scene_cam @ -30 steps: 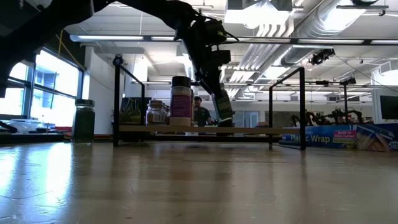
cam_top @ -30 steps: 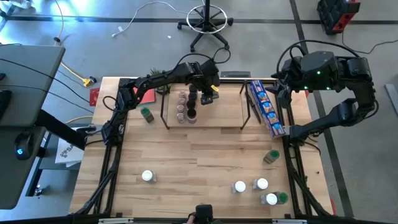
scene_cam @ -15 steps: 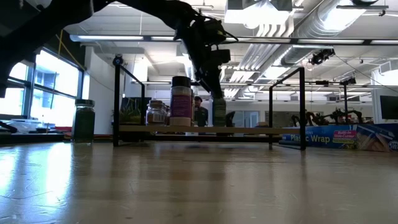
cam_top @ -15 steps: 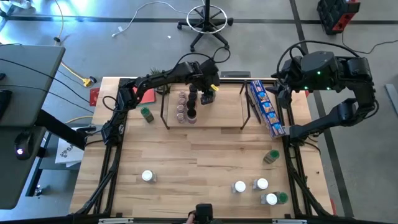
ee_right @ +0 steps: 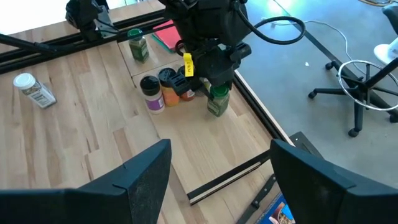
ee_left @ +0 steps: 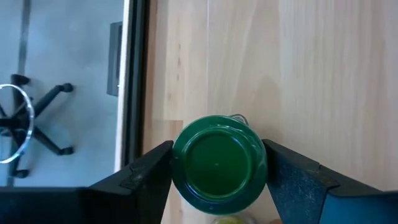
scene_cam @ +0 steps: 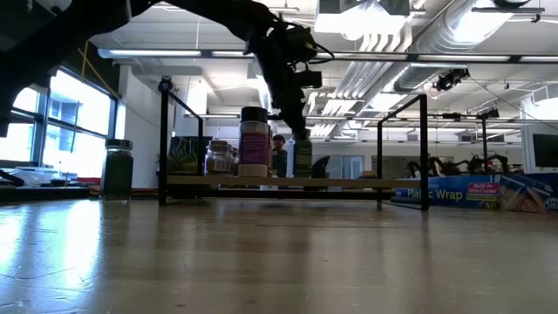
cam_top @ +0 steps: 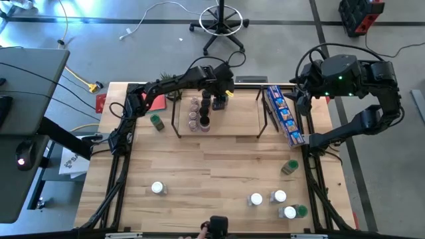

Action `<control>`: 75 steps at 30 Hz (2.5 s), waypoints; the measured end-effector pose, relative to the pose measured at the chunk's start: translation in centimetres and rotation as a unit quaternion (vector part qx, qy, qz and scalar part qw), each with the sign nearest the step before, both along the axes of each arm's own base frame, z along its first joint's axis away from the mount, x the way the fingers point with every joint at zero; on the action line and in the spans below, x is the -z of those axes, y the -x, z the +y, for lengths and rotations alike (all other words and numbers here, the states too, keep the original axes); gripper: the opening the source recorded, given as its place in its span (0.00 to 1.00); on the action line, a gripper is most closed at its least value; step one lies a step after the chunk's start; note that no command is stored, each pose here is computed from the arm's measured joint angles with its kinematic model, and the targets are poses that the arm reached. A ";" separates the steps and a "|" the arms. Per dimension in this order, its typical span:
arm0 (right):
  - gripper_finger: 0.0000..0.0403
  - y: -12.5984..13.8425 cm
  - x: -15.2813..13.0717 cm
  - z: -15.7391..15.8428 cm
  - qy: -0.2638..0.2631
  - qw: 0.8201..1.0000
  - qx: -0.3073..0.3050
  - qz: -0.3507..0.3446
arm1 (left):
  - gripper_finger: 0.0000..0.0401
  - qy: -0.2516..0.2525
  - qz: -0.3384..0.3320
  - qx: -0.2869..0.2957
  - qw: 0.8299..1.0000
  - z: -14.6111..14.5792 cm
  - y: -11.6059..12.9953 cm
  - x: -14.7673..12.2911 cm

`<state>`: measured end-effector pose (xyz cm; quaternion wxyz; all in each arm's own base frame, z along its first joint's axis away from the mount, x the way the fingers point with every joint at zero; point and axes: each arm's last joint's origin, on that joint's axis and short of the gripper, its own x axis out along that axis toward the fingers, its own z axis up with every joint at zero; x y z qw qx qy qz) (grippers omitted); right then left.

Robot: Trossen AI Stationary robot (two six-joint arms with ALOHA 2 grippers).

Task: Shelf spices
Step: Put the green seasoning bottle on the shelf, then put the green seasoning bottle aligned with the other green seasoning bottle on the shelf

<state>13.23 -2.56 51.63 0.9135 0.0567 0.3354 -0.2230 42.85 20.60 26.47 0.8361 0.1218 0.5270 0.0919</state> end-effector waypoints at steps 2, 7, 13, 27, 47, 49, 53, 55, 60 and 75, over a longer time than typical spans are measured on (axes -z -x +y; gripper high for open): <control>0.66 0.0 0.0 0.0 0.000 1.000 0.000 0.000 | 0.55 -0.008 0.006 0.004 1.000 -0.3 0.0 -0.2; 0.66 0.0 0.0 0.0 0.000 1.000 0.000 0.000 | 0.56 -0.007 0.003 0.003 1.000 -0.8 -0.1 -0.4; 0.66 0.0 0.0 0.0 0.000 1.000 0.001 -0.001 | 0.64 0.024 -0.012 -0.022 0.999 -1.0 -0.1 -0.4; 0.66 0.0 0.0 0.0 0.000 1.000 0.001 -0.003 | 0.67 0.020 -0.013 -0.054 0.998 -1.0 -0.1 -0.4; 0.66 0.0 -0.1 -0.1 0.005 1.000 0.024 -0.007 | 0.63 -0.058 0.023 0.059 0.996 -1.9 -0.7 -0.6; 0.66 0.0 -0.1 -0.1 0.005 1.000 0.024 -0.007 | 0.67 -0.056 0.021 0.053 0.997 -1.8 -0.7 -0.6; 0.66 0.0 -0.1 -0.1 0.005 1.000 0.025 -0.009 | 0.70 -0.065 0.027 0.053 0.996 -1.8 -0.6 -0.6; 0.66 0.0 -0.1 -0.1 0.003 1.000 0.026 -0.011 | 0.71 -0.080 0.036 0.048 0.995 -1.8 -0.6 -0.6; 0.66 0.0 -0.1 -0.1 -0.002 0.999 0.031 -0.014 | 0.71 -0.082 0.037 0.041 0.995 -2.2 -0.7 -0.7; 0.66 0.0 -0.1 -0.1 0.006 1.000 0.029 -0.010 | 0.71 -0.049 -0.068 -0.057 0.995 -4.3 -0.6 -8.0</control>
